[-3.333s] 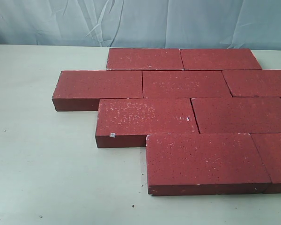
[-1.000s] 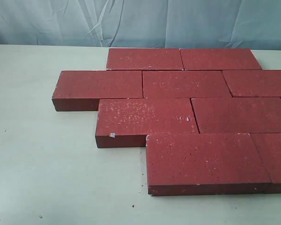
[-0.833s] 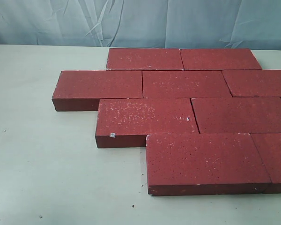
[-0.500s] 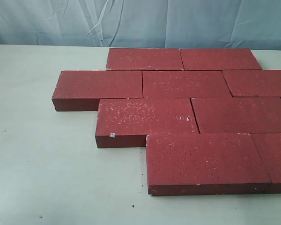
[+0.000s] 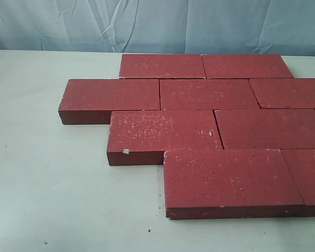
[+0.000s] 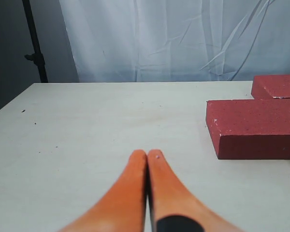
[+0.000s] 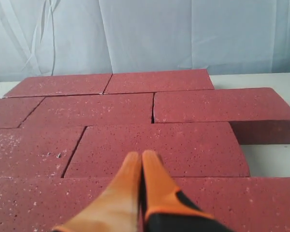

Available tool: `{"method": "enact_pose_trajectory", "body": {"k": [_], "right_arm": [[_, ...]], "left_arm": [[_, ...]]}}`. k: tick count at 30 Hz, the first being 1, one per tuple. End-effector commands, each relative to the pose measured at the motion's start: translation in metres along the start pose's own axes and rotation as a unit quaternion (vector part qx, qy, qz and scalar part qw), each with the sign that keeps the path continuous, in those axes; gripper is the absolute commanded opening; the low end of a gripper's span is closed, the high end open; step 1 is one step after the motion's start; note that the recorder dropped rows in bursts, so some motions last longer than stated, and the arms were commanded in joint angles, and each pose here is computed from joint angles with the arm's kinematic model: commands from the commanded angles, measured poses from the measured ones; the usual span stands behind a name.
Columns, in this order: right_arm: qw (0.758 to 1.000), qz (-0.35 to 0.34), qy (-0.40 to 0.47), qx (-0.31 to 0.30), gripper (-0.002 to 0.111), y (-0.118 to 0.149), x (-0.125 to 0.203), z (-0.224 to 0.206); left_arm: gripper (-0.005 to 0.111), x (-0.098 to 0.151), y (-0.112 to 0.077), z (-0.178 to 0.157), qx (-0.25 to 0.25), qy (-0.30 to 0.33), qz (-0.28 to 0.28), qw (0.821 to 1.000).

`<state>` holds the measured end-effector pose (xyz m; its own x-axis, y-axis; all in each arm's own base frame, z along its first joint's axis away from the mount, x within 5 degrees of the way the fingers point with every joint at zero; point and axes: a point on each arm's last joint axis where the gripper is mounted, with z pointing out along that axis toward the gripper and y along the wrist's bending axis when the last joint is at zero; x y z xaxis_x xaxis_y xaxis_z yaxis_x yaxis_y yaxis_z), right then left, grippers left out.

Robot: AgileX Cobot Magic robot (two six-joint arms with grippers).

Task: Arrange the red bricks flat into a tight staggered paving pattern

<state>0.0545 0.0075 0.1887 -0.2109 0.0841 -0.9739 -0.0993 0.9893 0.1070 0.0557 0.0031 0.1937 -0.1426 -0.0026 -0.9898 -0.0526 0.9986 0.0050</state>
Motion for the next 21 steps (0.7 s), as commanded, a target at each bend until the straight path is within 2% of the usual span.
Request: {"method": "enact_pose_trajectory", "body": {"k": [1, 21], "right_arm": [[1.0, -0.006, 0.008, 0.001, -0.001, -0.0005, 0.0031, -0.0001], [0.999, -0.01, 0.04, 0.014, -0.001, -0.0022, 0.009, -0.0004]], "left_arm": [[0.0, 0.0009, 0.0, -0.0001, 0.0, -0.003, -0.001, 1.0], [0.0, 0.0009, 0.0, -0.0001, 0.0, -0.003, -0.001, 1.0]]}}
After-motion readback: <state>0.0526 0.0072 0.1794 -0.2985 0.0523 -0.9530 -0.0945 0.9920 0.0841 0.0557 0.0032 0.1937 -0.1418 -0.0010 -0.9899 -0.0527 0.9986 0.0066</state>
